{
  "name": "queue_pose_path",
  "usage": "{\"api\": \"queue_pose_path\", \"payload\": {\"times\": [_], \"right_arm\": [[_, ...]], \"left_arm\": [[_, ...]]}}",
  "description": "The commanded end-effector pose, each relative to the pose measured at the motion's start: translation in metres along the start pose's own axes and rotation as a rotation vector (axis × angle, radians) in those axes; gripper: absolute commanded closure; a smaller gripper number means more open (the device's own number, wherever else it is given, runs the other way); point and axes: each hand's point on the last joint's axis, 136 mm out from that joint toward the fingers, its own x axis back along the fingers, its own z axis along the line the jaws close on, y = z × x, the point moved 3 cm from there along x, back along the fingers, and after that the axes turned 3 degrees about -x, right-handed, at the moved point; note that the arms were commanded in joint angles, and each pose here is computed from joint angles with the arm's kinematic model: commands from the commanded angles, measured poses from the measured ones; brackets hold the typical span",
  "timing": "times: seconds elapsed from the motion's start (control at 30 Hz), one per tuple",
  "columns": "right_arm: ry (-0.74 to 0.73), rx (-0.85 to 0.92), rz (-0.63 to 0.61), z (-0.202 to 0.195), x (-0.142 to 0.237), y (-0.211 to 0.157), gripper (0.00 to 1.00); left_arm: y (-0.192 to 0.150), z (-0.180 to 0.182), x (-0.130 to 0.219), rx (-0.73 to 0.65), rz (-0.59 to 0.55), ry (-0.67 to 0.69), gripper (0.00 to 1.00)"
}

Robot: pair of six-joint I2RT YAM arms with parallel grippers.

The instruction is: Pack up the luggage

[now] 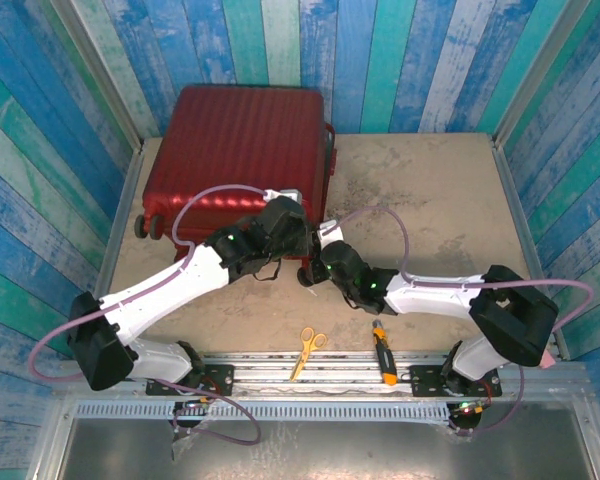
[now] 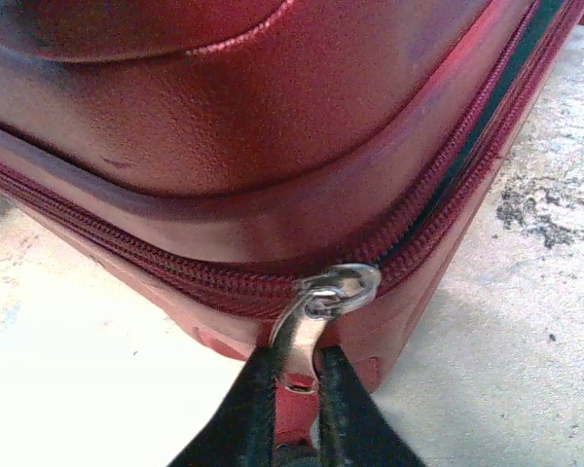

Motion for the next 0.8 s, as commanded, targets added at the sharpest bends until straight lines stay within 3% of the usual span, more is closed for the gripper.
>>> {"api": "queue_pose_path", "payload": {"times": [0.0, 0.17, 0.43, 0.67, 0.77], "right_arm": [[-0.089, -0.022, -0.058, -0.024, 0.001, 0.02, 0.99], [0.038, -0.078, -0.043, -0.046, 0.003, 0.021, 0.99], [0.228, -0.019, 0.128, -0.06, -0.007, 0.009, 0.99], [0.204, -0.01, 0.175, -0.074, -0.01, -0.003, 1.0], [0.189, -0.012, 0.215, -0.078, -0.007, -0.011, 0.94]], "left_arm": [[0.058, -0.049, 0.063, -0.032, -0.265, -0.287, 1.0], [0.055, -0.048, 0.062, -0.066, -0.255, -0.289, 1.0], [0.052, -0.049, 0.065, -0.181, -0.24, -0.29, 1.0], [0.046, -0.05, 0.062, -0.266, -0.218, -0.294, 1.0], [0.044, -0.049, 0.06, -0.277, -0.218, -0.29, 1.0]]}}
